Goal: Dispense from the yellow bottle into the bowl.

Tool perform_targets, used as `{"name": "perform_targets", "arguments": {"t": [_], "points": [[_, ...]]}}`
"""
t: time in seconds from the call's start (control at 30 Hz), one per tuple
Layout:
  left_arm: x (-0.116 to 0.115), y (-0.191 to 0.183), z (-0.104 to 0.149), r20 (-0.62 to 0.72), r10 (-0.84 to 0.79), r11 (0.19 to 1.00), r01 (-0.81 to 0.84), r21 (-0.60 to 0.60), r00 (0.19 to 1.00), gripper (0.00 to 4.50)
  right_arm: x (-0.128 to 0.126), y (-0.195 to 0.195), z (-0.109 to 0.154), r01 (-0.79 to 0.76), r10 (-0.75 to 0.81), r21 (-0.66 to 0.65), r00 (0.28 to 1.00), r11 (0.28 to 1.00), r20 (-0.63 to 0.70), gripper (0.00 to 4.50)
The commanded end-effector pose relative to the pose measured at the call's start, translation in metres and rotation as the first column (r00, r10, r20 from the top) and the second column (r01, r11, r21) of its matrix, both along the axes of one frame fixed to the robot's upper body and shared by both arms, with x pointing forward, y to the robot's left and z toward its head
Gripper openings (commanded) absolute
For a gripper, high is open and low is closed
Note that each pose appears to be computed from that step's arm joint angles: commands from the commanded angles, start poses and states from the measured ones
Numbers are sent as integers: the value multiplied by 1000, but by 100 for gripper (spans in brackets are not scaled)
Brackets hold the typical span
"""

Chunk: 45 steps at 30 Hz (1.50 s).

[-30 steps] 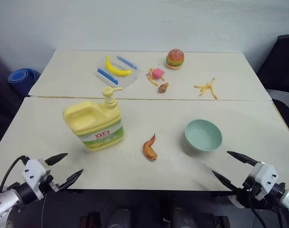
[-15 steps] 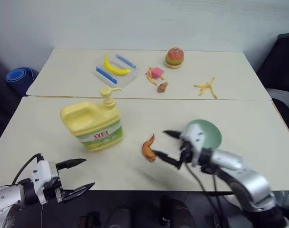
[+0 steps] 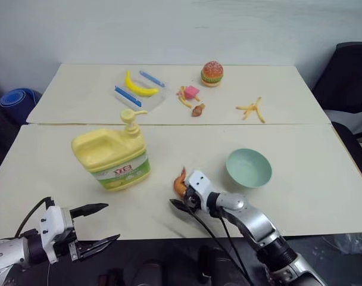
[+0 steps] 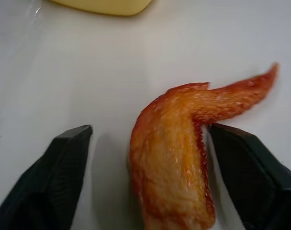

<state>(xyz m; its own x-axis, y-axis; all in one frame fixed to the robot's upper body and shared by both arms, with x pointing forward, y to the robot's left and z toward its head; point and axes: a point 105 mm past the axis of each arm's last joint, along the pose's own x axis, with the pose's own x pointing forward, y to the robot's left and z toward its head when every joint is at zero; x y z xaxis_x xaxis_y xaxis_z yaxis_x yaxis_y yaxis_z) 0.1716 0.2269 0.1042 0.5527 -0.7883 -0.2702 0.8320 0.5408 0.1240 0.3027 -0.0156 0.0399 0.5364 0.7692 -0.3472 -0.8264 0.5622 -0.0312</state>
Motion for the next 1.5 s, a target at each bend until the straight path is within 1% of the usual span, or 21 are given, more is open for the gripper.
{"name": "perform_targets", "arguments": {"t": [0.03,0.13,0.17,0.23,0.37,0.4,0.47,0.57,0.63,0.7,0.73,0.83,0.93,0.97,1.03,1.07,1.17,1.2,1.27,1.37,1.5], "points": [[-1,-1,7,30,1,1000,-1,-7,1000,450,2,5,-1,-19,19,26,1000,999,1,288],[0,-2,7,34,0,1000,0,-9,999,450,2,1,1,-27,27,25,1000,999,7,195],[0,-3,7,32,-8,1000,8,-12,999,450,1,-2,5,-37,36,33,999,999,17,181],[3,-9,8,44,-16,999,18,-33,999,450,1,-18,38,-50,36,138,994,989,100,181],[7,-22,11,63,-59,995,64,-80,996,450,-17,-54,113,-155,65,306,956,939,286,181],[9,-27,13,71,-77,992,84,-93,994,450,-21,-71,131,-154,41,325,944,933,327,181],[15,-36,18,93,-101,987,112,-114,991,450,-28,-104,150,-125,-1,310,926,942,377,181],[26,-50,23,119,-132,979,148,-139,984,450,-26,-175,151,76,-152,206,910,976,386,181],[30,-56,24,127,-143,976,161,-149,982,450,-25,-225,141,221,-257,136,881,966,398,181],[32,-59,23,125,-150,973,169,-157,981,450,-26,-273,120,367,-373,91,843,926,387,181],[33,-60,21,122,-155,973,173,-154,980,450,-27,-301,101,448,-435,50,826,893,358,181],[35,-57,20,122,-151,975,168,-146,981,450,-30,-334,64,516,-473,-58,820,855,321,181],[38,-51,21,125,-130,979,147,-138,983,450,-24,-337,45,511,-481,-51,835,858,268,181],[39,-49,22,128,-123,981,140,-136,984,450,-22,-337,42,512,-488,-36,835,858,254,252],[40,-45,23,126,-112,982,129,-134,986,450,-19,-337,43,505,-479,-33,836,862,268,294],[40,-43,24,122,-108,983,125,-134,987,450,-17,-334,48,491,-465,-23,839,871,281,334],[40,-39,25,120,-94,986,109,-126,988,450,-16,-308,70,366,-346,-4,882,930,322,433],[40,-37,25,124,-88,987,103,-121,988,450,-17,-296,77,324,-311,15,894,946,321,447],[40,-35,26,125,-79,988,94,-122,989,450,-20,-266,88,233,-239,57,927,971,290,447],[39,-35,25,120,-76,988,91,-121,990,450,-27,-213,80,61,-66,29,971,998,229,447],[38,-37,25,120,-83,988,97,-117,989,450,-19,-183,55,75,-73,-9,984,997,163,447]]}}
